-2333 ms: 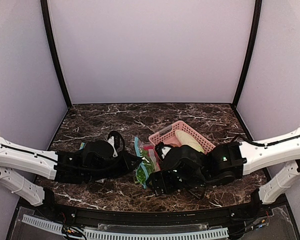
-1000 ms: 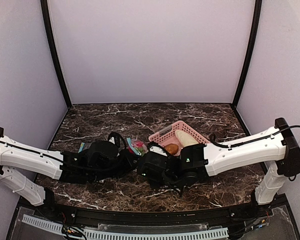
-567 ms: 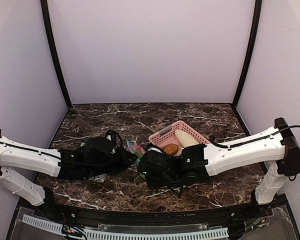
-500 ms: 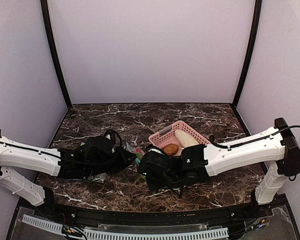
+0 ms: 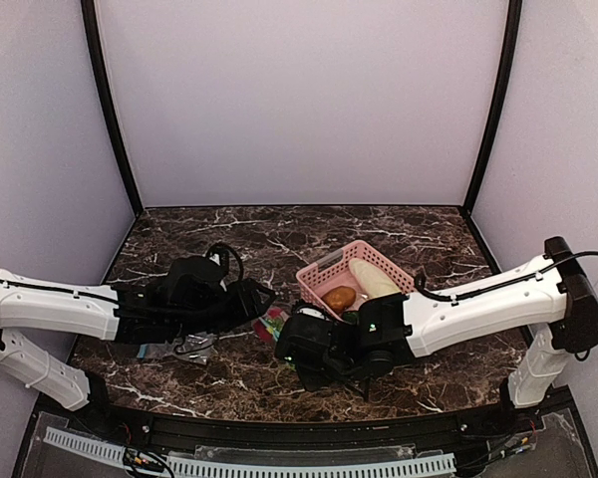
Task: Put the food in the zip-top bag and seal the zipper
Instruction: Pass from the left arm to the right, then pass from the right arm to the left, then pick up the fake fruit from the zipper food storage bag.
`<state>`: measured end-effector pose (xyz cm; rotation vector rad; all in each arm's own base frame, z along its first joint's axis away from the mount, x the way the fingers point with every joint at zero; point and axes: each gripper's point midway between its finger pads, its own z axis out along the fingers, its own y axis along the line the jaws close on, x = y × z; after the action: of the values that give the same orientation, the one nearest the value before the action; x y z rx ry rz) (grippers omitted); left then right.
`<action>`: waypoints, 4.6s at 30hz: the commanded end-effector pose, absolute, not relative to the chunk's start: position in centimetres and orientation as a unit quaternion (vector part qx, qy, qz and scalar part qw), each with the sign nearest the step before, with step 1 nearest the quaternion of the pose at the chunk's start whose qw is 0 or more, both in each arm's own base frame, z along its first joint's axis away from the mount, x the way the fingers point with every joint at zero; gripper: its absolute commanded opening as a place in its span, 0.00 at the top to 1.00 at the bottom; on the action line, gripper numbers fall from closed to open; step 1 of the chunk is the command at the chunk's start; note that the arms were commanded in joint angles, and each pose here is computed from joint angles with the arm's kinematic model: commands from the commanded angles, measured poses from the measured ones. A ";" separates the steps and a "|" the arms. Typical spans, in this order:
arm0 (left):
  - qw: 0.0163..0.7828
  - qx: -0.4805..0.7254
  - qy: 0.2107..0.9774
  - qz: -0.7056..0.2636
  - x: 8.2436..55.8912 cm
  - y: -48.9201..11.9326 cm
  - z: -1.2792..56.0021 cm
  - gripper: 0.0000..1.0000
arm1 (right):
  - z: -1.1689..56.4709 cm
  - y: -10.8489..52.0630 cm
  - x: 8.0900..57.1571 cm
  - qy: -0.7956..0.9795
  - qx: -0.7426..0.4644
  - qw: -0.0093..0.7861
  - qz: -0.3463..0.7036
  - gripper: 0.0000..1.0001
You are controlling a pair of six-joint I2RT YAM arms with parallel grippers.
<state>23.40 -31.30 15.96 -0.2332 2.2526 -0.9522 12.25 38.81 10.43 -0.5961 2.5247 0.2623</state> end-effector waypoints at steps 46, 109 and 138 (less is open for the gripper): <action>0.222 0.036 0.866 -0.446 15.9 -35.9 12.8 0.99 | 14.5 39.4 12.3 0.922 -0.211 0.229 0.232 1.00; 0.222 0.211 0.851 -0.427 14.4 -39.7 15.6 0.99 | 23.6 39.7 14.3 0.872 -0.195 0.286 0.345 1.00; 0.459 0.215 0.784 -0.358 16.0 -29.5 24.6 0.21 | 24.5 41.4 17.8 0.865 -0.100 0.344 0.352 1.00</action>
<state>16.90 -28.82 27.55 0.4392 1.8959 -0.9070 16.35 41.50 22.62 -0.3313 2.3076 0.9288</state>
